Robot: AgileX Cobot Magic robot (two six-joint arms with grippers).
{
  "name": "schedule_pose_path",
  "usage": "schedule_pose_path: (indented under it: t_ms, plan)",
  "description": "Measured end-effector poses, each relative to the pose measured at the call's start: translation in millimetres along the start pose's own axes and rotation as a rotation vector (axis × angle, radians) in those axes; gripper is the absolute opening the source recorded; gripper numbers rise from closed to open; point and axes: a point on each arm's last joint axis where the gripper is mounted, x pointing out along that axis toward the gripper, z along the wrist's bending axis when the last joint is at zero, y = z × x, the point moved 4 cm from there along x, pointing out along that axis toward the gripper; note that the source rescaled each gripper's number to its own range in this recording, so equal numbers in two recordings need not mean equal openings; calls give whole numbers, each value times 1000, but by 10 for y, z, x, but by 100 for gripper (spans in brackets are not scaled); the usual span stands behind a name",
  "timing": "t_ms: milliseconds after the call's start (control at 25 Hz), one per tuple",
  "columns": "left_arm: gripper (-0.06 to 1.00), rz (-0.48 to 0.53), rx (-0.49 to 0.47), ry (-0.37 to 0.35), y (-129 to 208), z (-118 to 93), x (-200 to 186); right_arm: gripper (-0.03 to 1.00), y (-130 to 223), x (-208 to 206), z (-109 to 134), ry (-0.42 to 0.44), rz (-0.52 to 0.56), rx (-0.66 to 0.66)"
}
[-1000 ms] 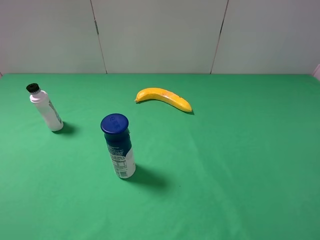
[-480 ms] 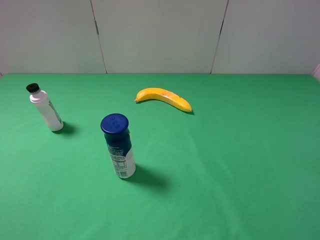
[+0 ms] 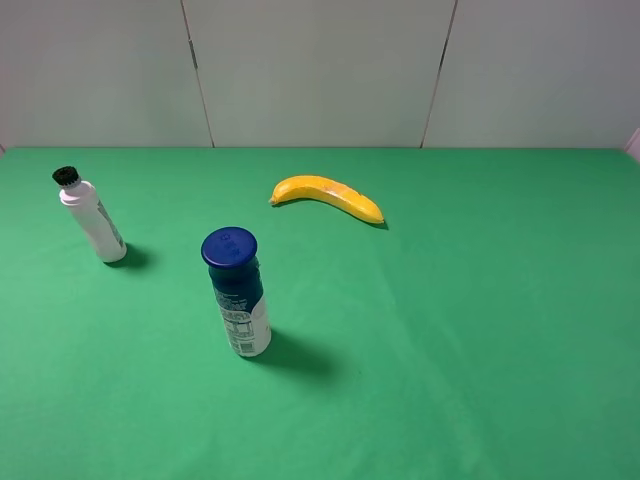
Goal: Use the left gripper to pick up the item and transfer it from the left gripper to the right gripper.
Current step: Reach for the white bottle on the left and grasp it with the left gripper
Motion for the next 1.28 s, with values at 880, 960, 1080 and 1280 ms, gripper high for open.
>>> schedule_pose_path:
  t_ms: [880,960,1080,1280]
  plan:
    - [100,436,-96,-7,-960,-36,1211,100,0,0,0,0,0,0]
    - [100,475,-103,-11,-984,-35,1353,100,0,0,0,0,0,0]
    - [100,532,-123,-25,-1001,-30,1568,100,0,0,0,0,0,0]
    - [100,611,-130,-37,-1001,-24,1947,100,0,0,0,0,0,0]
